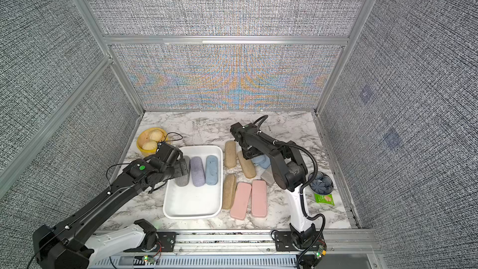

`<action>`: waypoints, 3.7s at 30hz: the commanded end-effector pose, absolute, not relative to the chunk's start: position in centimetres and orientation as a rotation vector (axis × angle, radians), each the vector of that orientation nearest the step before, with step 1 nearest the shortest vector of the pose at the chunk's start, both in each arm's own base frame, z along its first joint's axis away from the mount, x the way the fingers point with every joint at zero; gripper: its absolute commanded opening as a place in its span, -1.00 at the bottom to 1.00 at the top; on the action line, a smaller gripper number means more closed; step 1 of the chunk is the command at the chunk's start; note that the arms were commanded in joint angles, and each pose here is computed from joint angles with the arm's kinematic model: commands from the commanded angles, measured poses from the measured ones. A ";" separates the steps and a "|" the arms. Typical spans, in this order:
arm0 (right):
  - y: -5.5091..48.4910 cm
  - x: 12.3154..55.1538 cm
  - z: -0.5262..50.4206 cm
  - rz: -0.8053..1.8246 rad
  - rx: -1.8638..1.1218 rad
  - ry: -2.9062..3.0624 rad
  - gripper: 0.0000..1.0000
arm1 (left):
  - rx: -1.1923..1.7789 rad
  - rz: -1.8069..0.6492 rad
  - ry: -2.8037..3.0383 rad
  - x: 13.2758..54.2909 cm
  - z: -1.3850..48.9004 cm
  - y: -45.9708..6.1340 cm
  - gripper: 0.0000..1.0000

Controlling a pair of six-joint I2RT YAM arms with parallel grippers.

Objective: Put the glasses cases into the storage boxes
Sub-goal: Pick up the glasses case, then place the glasses case in the storage box.

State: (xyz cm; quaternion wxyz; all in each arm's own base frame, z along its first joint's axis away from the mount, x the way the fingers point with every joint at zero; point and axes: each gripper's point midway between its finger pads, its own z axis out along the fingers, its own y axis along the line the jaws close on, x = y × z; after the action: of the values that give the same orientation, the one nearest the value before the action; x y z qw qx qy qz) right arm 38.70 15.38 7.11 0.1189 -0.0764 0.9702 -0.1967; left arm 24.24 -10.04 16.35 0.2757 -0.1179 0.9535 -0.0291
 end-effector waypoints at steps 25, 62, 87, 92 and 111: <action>33.0 17.4 19.4 0.177 -0.123 2.781 0.10 | -0.563 -0.229 2.718 26.1 12.4 -8.3 0.99; 40.0 14.5 9.8 0.338 0.164 3.166 0.11 | -0.509 -0.307 2.825 27.6 9.6 -9.5 0.95; 37.9 15.4 7.8 0.097 0.044 3.119 0.11 | -0.475 -0.225 2.840 27.2 10.1 -8.5 0.92; 38.5 15.6 6.4 0.093 0.002 3.125 0.11 | -0.474 -0.228 2.843 27.1 10.1 -8.5 0.91; 37.8 15.9 9.3 0.092 -0.033 3.086 0.50 | -0.450 -0.226 2.866 26.8 9.8 -8.6 0.85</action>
State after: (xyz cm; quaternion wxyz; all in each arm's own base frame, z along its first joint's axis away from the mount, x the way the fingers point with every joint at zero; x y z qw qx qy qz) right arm 15.78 38.51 7.98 0.0120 -0.0060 0.9992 0.0377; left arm 26.88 -8.86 9.65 0.1156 -0.1612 0.9764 -0.0849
